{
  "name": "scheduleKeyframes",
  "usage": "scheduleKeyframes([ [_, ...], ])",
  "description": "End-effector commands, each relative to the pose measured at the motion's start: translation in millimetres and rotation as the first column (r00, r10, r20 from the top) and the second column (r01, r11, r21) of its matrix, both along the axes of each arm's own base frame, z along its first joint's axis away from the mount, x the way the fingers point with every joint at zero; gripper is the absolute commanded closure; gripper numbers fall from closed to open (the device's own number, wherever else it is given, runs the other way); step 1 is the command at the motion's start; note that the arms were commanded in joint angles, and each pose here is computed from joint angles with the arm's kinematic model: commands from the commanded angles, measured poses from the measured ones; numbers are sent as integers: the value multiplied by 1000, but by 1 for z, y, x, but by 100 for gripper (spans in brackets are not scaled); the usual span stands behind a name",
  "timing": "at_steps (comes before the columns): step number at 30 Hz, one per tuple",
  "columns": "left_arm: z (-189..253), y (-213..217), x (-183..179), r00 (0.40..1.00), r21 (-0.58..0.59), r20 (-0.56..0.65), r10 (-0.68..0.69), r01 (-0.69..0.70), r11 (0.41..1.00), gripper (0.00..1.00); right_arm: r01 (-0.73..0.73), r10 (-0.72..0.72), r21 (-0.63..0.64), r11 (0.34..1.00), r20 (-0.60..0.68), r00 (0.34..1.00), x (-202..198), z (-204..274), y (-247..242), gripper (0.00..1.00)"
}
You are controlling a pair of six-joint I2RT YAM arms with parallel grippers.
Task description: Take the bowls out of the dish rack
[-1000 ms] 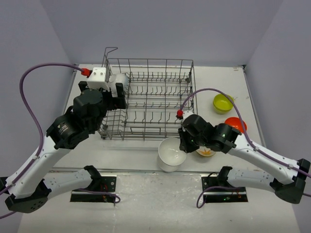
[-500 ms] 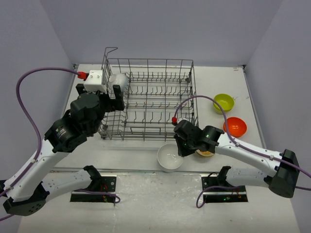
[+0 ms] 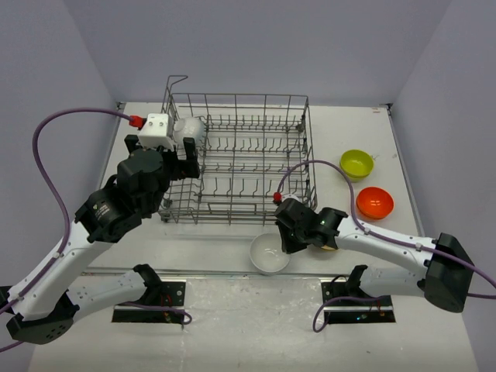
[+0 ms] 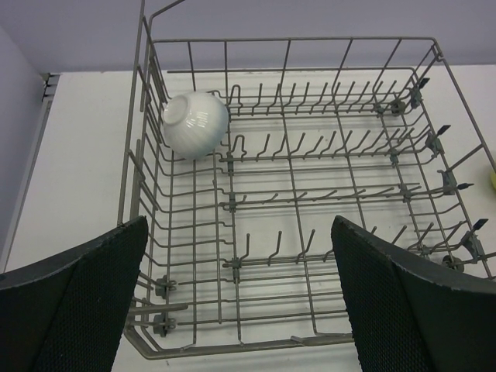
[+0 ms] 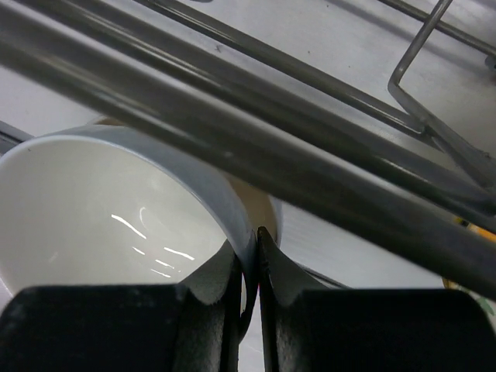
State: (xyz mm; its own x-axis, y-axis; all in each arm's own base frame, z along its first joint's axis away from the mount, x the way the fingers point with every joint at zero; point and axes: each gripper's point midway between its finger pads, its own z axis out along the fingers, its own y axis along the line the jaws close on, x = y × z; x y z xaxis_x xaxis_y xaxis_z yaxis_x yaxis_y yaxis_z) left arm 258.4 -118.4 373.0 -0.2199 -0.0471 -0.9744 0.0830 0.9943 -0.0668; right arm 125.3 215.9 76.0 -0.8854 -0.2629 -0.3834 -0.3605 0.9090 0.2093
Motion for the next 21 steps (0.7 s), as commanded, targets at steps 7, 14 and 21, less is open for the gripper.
scheduleKeyframes([
  [7, 0, -5, 7, 1000, 7, 22, 3, -3, 1000, 0, 57, -68, 155, 986, 65, 996, 8, 13, 15, 67],
  [14, -4, -13, 12, 1000, 15, 12, -12, 12, 1000, 0, 55, -68, 156, 986, 84, 994, 10, 21, 12, 46],
  [21, -9, -16, 14, 1000, 24, 3, -20, 20, 1000, 0, 78, -87, 85, 993, 109, 990, 15, 22, -1, 43],
])
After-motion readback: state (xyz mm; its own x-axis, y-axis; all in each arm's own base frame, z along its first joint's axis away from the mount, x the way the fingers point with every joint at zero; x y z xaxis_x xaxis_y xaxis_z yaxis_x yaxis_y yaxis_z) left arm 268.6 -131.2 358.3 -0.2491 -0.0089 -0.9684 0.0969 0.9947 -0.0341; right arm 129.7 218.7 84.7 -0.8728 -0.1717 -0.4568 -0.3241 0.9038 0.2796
